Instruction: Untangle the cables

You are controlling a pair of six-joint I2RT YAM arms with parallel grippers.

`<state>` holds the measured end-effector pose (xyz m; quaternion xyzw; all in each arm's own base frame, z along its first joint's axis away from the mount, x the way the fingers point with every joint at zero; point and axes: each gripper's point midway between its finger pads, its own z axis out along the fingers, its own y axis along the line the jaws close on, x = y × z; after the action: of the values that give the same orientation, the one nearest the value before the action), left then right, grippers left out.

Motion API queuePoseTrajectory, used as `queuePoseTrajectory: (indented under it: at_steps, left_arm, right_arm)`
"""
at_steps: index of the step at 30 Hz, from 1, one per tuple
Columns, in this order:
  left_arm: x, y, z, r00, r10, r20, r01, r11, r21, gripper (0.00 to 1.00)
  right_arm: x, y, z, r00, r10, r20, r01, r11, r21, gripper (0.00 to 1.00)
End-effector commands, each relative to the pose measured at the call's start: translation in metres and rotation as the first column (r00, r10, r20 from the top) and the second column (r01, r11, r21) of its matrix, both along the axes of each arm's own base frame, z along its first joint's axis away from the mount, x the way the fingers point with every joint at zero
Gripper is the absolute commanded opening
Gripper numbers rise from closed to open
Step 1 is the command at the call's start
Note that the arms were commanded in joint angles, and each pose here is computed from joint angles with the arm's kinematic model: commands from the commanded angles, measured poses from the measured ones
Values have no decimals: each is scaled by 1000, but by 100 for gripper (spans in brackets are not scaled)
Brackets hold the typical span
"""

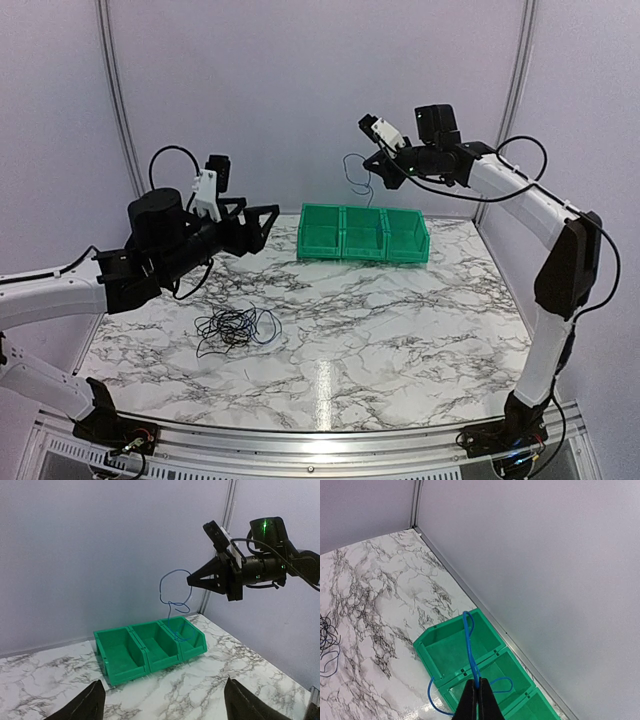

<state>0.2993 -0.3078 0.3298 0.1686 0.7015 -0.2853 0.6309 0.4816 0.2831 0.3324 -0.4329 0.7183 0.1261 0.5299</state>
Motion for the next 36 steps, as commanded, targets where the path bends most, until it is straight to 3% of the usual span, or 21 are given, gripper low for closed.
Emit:
queuePoseTrajectory:
  at_steps: [1, 6, 10, 23, 36]
  left_arm:
    - [18, 24, -4, 985, 166, 57, -173, 973, 151, 86]
    - [32, 40, -40, 961, 247, 121, -274, 898, 344, 88]
    - [43, 55, -67, 949, 300, 95, -312, 864, 395, 90]
    - [40, 67, -52, 943, 319, 91, -330, 880, 340, 91]
    - [37, 71, -43, 942, 318, 106, -335, 883, 329, 91]
  right_arm:
    - [6, 19, 23, 998, 42, 37, -44, 997, 61, 0]
    - [11, 45, 23, 994, 79, 76, -83, 995, 53, 0]
    - [18, 62, 19, 989, 86, 118, -91, 995, 40, 0]
    - [58, 100, -34, 992, 60, 109, -64, 997, 39, 0]
    - [105, 84, -102, 995, -59, 87, 60, 998, -12, 0]
